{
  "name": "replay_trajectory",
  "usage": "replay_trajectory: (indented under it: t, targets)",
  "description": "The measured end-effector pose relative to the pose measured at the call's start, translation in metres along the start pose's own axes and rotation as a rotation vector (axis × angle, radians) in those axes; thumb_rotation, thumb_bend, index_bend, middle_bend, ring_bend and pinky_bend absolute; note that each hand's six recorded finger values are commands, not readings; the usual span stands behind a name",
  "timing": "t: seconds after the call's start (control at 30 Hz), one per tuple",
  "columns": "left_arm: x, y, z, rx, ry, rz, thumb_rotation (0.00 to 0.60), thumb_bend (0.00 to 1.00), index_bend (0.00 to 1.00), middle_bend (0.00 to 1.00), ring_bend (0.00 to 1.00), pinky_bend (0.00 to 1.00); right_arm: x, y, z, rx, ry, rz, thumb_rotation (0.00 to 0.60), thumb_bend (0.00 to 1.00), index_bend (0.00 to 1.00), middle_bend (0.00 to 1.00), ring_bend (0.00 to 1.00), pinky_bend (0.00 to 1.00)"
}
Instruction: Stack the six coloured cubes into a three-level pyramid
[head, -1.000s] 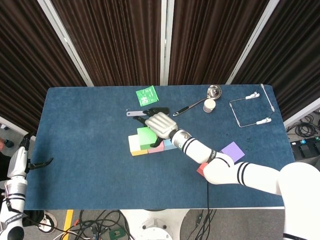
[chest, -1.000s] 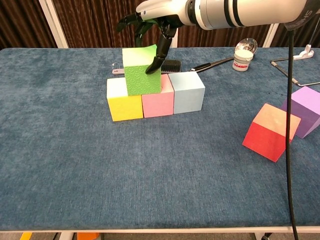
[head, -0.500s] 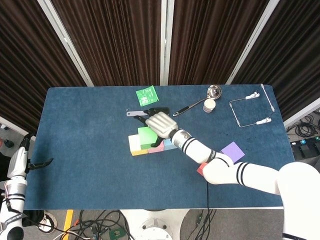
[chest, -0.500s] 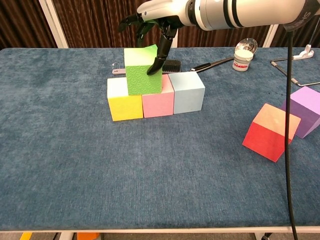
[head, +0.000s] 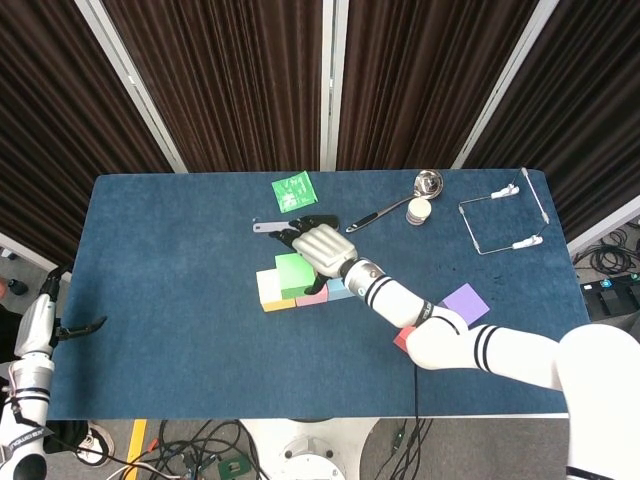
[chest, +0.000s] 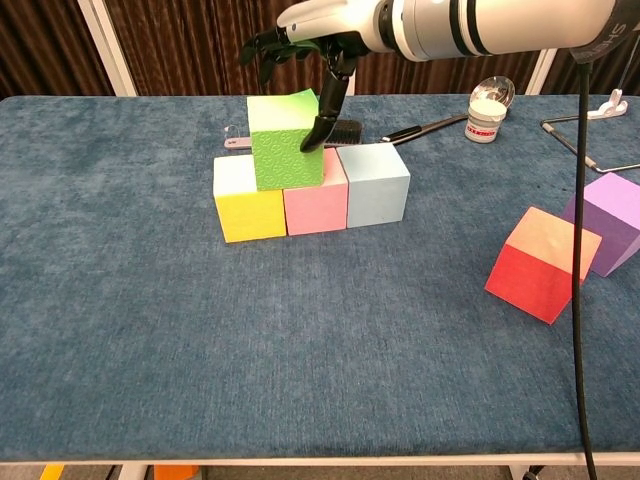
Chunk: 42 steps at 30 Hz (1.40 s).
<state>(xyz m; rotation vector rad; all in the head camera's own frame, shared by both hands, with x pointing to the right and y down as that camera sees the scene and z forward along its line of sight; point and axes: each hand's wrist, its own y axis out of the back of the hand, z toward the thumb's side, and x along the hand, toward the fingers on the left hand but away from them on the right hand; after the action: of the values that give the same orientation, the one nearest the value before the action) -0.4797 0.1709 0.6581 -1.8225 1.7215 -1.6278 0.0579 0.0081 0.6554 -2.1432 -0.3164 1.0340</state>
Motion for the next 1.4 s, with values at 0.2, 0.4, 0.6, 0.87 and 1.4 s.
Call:
replay_trajectory:
  t: [0.2,0.4,0.6,0.87,1.4]
  targets:
    - [-0.001,0.0,-0.001,-0.007,0.001,0.0,0.6,0.14,0.05,0.0,0.0,0.11,0.002,0.002,0.002,-0.015,0.007,-0.003,0.6,0.0,0.0,0.05,0.0,0.0]
    - [-0.001,0.002,0.0,-0.009,-0.001,0.006,0.6,0.14,0.05,0.0,0.0,0.11,0.01,0.013,0.002,-0.022,0.011,-0.039,0.6,0.0,0.0,0.04,0.0,0.0]
    - [-0.001,0.004,0.003,-0.012,-0.006,0.016,0.6,0.14,0.05,0.0,0.0,0.11,0.039,0.032,-0.016,-0.025,-0.02,-0.108,0.6,0.0,0.0,0.06,0.0,0.0]
    - [0.002,0.006,0.011,0.014,-0.014,0.037,0.6,0.14,0.05,0.0,0.0,0.11,0.099,0.029,-0.071,-0.022,-0.13,-0.109,0.6,0.0,0.0,0.1,0.0,0.0]
    - [0.014,-0.005,0.031,0.036,0.017,0.092,0.6,0.14,0.05,0.0,0.0,0.11,0.179,-0.014,-0.117,0.158,-0.113,0.027,0.6,0.0,0.0,0.14,0.0,0.0]
